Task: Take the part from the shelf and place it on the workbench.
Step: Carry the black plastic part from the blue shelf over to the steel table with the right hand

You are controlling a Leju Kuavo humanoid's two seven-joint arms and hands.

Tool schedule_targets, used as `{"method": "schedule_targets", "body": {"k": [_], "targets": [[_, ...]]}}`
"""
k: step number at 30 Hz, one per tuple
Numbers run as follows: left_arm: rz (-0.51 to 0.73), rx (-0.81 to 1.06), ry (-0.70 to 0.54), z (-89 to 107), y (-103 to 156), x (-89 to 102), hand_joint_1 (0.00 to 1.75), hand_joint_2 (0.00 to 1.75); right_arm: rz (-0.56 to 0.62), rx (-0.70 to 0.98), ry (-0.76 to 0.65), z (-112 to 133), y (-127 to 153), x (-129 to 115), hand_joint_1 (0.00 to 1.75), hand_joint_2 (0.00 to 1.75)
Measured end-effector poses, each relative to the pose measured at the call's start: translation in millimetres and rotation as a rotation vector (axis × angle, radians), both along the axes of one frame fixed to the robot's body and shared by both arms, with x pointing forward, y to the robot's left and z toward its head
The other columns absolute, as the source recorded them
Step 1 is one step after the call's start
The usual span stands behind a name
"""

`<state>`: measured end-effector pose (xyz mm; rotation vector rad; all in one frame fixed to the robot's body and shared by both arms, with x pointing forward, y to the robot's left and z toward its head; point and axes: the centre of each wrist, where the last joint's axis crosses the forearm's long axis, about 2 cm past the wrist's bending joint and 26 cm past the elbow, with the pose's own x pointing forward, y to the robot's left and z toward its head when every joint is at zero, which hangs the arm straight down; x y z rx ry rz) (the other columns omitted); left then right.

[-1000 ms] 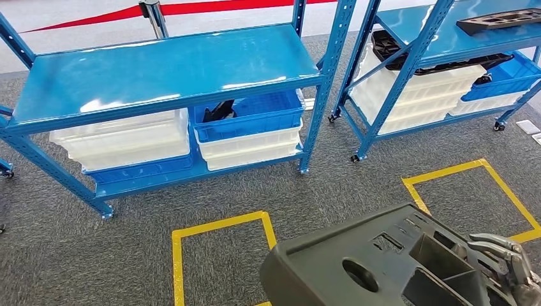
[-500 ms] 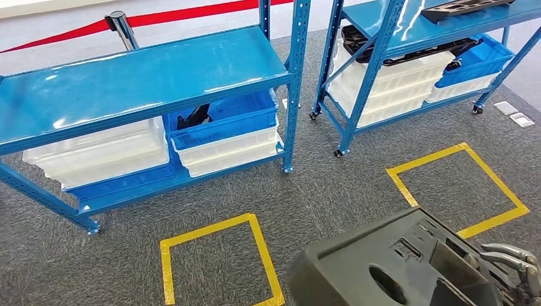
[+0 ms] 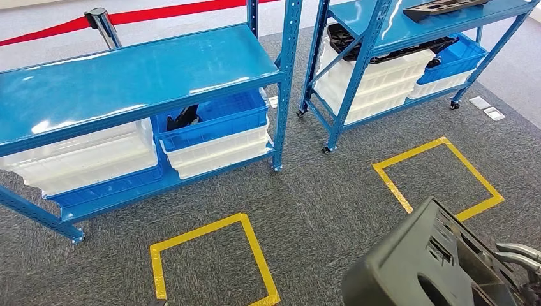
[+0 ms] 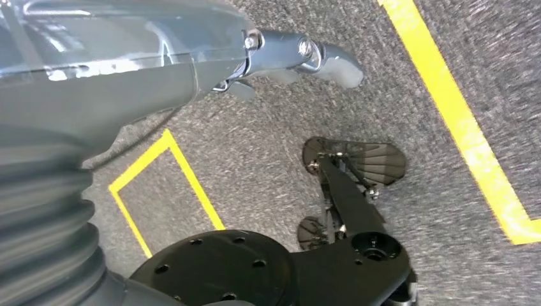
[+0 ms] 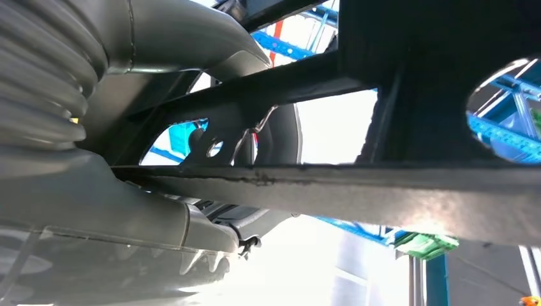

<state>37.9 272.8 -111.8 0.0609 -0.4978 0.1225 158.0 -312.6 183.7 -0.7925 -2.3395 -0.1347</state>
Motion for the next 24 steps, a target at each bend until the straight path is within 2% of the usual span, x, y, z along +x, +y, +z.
{"method": "schedule_targets", "body": {"k": [13,24], "targets": [[-0.008,0.022,0.05,-0.3,8.0,-0.8,0.0,1.75,-0.067,0.027,0.018,-7.2,-2.7,-10.3,1.1,1.75],[-0.003,0.012,-0.034,0.1,7.6,3.6,0.0,1.75,-0.061,0.027,0.04,-7.8,-1.2,-10.2,1.1,1.75]]}}
